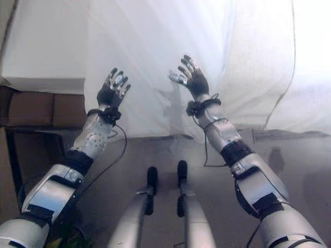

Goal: Make the bed

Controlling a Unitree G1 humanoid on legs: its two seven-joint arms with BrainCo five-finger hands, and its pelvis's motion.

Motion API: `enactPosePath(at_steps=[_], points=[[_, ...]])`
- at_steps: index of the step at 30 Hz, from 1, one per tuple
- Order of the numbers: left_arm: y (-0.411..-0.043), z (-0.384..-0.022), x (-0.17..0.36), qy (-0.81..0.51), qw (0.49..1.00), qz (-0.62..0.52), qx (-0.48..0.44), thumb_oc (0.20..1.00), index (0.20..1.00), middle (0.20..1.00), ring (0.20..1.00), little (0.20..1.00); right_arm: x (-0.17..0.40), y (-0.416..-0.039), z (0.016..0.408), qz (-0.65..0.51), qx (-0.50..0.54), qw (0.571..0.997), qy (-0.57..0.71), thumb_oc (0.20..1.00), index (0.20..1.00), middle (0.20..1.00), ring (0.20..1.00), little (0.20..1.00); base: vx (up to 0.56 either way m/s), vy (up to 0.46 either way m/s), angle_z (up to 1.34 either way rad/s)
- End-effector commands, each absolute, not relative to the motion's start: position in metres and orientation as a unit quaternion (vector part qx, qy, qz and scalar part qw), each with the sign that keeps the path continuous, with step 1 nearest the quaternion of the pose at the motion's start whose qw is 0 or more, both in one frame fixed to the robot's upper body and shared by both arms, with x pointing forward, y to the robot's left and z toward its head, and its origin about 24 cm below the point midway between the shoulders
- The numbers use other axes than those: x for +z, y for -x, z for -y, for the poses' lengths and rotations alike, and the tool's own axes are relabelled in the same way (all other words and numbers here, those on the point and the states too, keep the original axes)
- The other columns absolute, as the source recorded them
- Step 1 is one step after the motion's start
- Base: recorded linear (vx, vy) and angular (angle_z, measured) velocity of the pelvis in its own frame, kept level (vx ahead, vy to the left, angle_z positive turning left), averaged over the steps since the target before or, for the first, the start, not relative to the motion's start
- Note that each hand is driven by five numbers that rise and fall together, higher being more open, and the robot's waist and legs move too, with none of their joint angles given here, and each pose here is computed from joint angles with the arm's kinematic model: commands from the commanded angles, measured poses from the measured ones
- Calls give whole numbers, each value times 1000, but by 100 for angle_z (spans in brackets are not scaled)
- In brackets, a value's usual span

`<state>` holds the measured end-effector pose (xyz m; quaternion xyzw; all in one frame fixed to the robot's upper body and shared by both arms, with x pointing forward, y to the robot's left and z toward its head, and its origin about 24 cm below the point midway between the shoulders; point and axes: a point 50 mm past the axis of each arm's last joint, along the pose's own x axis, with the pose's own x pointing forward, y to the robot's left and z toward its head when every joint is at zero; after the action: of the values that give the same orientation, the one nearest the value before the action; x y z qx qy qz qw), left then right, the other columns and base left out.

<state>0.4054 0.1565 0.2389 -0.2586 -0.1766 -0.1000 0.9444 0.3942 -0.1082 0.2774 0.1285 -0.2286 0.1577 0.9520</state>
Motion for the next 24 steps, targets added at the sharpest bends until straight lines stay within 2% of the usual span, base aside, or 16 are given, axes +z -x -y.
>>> enactPosePath(at_steps=[1,5,12,18,24], points=[[-404,-156,276,281,926,220,-126,1000,1000,1000,1000,1000,318,-388,109,293,155,927,-174,1000,1000,1000,1000,1000,-3,-78,30],[-412,-166,284,317,921,211,-87,1000,1000,1000,1000,1000,326,-398,117,278,108,941,-158,1000,1000,1000,1000,1000,-17,-57,41],[-415,-181,292,328,920,213,-35,1000,1000,1000,1000,1000,318,-407,108,246,71,959,-124,1000,1000,1000,1000,1000,75,-26,5],[-417,-208,286,286,935,196,70,1000,1000,1000,1000,1000,299,-418,109,203,-2,975,-93,1000,1000,1000,1000,1000,39,10,-4],[-418,-224,280,234,948,173,128,1000,1000,1000,1000,1000,291,-423,123,185,-53,978,-76,1000,1000,1000,1000,1000,7,2,-3]])
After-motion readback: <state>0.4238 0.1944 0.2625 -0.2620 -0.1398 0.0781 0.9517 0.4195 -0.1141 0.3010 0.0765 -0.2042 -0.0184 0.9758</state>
